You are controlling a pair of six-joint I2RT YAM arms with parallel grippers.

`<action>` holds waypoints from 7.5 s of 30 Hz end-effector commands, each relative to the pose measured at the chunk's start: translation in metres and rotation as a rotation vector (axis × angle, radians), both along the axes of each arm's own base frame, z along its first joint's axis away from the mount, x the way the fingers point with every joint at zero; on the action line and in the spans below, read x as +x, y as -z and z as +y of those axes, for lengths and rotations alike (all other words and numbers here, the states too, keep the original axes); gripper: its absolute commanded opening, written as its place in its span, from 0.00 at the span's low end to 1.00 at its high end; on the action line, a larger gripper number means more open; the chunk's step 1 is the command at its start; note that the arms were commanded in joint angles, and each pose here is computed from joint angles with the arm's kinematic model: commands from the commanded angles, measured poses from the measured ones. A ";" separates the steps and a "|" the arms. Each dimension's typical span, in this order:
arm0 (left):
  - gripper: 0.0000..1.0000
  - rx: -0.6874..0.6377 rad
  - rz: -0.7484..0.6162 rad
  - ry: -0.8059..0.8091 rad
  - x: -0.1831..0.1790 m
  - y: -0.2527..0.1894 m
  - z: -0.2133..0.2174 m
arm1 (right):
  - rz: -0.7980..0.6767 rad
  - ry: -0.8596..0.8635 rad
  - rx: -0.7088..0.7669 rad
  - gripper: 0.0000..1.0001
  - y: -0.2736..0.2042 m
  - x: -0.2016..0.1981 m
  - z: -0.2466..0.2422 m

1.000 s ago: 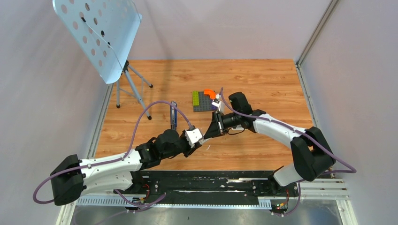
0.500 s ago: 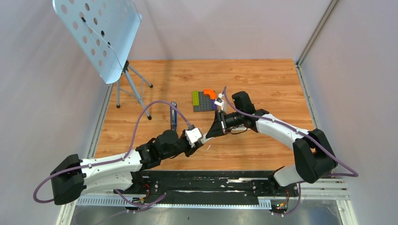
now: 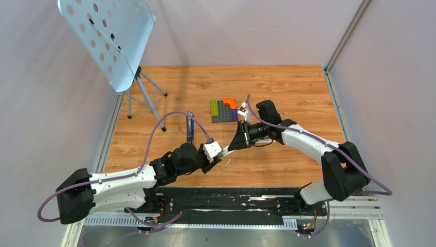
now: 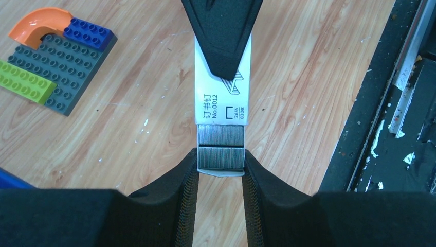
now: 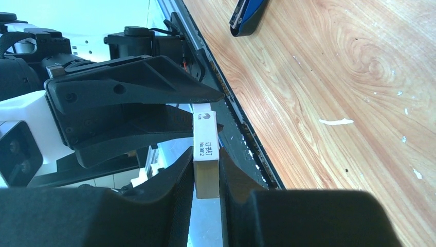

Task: Load the staples into the stapler

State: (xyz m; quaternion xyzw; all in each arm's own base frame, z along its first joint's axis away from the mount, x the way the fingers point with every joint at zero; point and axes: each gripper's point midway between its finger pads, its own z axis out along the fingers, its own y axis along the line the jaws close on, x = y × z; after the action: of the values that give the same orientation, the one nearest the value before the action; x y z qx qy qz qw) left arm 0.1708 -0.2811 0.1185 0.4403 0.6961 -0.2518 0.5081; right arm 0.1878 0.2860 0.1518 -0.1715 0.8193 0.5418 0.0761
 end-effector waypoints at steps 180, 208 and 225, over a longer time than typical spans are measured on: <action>0.32 -0.151 0.808 -0.598 0.012 0.102 0.030 | -0.306 0.108 -0.586 0.23 0.104 -0.010 0.034; 0.30 -0.127 0.827 -0.601 0.007 0.117 0.033 | -0.250 0.080 -0.573 0.23 0.121 -0.019 0.046; 0.29 -0.112 0.819 -0.606 0.007 0.119 0.035 | -0.327 0.166 -0.521 0.22 0.092 -0.008 0.039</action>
State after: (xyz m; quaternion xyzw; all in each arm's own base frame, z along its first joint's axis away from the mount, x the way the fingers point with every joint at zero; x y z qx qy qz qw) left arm 0.1861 -0.2630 0.0214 0.0549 0.9022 -0.3195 0.2846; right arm 0.1782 0.3285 0.0452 -0.2059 0.9241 0.2676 0.1788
